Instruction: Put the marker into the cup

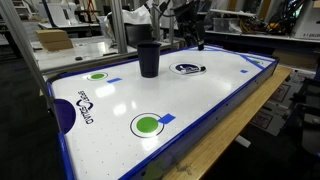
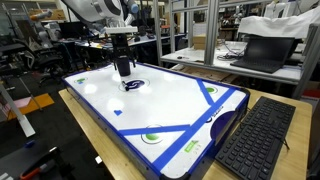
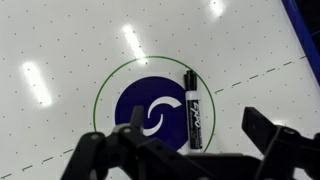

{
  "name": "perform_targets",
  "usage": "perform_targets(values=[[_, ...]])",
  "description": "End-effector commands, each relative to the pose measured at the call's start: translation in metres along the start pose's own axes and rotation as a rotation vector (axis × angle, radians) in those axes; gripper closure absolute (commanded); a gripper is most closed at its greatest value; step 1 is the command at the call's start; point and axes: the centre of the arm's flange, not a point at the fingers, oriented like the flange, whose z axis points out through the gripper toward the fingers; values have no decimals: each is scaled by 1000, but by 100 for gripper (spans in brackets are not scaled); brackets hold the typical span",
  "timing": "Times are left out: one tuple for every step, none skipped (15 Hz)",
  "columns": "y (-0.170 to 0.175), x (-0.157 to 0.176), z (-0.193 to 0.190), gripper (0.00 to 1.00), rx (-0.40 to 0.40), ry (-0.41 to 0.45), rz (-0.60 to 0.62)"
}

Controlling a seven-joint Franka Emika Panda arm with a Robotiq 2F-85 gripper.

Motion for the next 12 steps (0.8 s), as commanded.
perform_targets(values=[[-11, -6, 1, 0, -150, 0, 35], [-12, -8, 3, 0, -179, 15, 26], [-11, -11, 7, 0, -197, 30, 4], [-3, 10, 3, 0, -135, 7, 8], [-2, 9, 6, 0, -152, 12, 2], [-2, 7, 7, 0, -157, 15, 1], [-2, 5, 6, 0, -160, 18, 1], [-3, 5, 6, 0, -161, 20, 1], [-3, 5, 6, 0, -162, 21, 0], [-3, 5, 6, 0, -162, 21, 0], [-3, 4, 6, 0, -162, 20, 0], [-3, 7, 9, 0, -159, 24, -11]])
